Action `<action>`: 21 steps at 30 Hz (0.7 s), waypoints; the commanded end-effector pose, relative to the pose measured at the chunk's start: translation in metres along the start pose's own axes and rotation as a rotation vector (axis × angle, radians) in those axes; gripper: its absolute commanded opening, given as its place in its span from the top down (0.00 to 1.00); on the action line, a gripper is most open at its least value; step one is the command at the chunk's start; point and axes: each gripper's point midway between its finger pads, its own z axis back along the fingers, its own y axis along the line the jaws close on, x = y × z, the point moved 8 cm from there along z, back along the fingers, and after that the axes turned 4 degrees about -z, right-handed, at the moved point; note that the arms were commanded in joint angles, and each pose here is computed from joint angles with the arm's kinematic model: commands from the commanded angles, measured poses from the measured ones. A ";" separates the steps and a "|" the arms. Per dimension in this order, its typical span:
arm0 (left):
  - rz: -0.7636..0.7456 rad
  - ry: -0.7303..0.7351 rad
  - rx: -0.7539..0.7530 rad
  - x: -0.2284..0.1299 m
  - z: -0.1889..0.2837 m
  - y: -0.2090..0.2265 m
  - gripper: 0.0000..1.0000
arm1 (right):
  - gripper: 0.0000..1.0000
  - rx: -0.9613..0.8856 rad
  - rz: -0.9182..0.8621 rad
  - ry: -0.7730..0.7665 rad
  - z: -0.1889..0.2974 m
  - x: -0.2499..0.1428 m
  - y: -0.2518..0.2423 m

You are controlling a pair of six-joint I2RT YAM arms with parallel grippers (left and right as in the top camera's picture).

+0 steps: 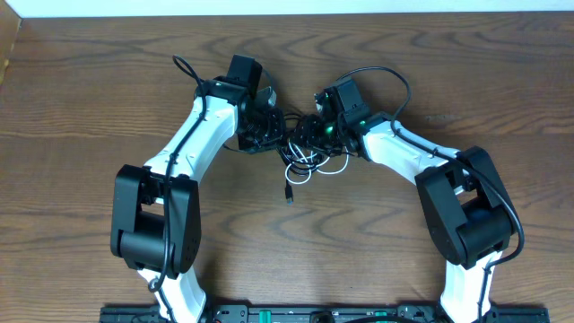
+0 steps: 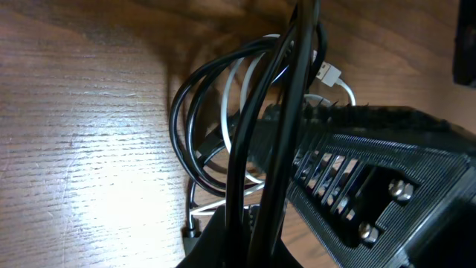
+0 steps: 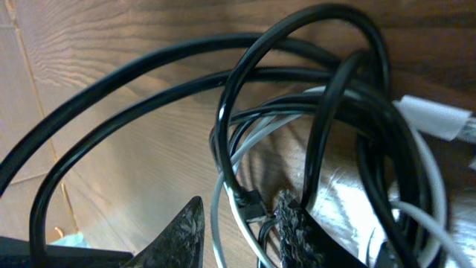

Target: Untangle cables

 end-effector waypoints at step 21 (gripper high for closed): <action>0.078 0.117 0.113 -0.014 -0.052 0.040 0.92 | 0.60 -0.010 -0.001 0.000 0.012 0.018 -0.022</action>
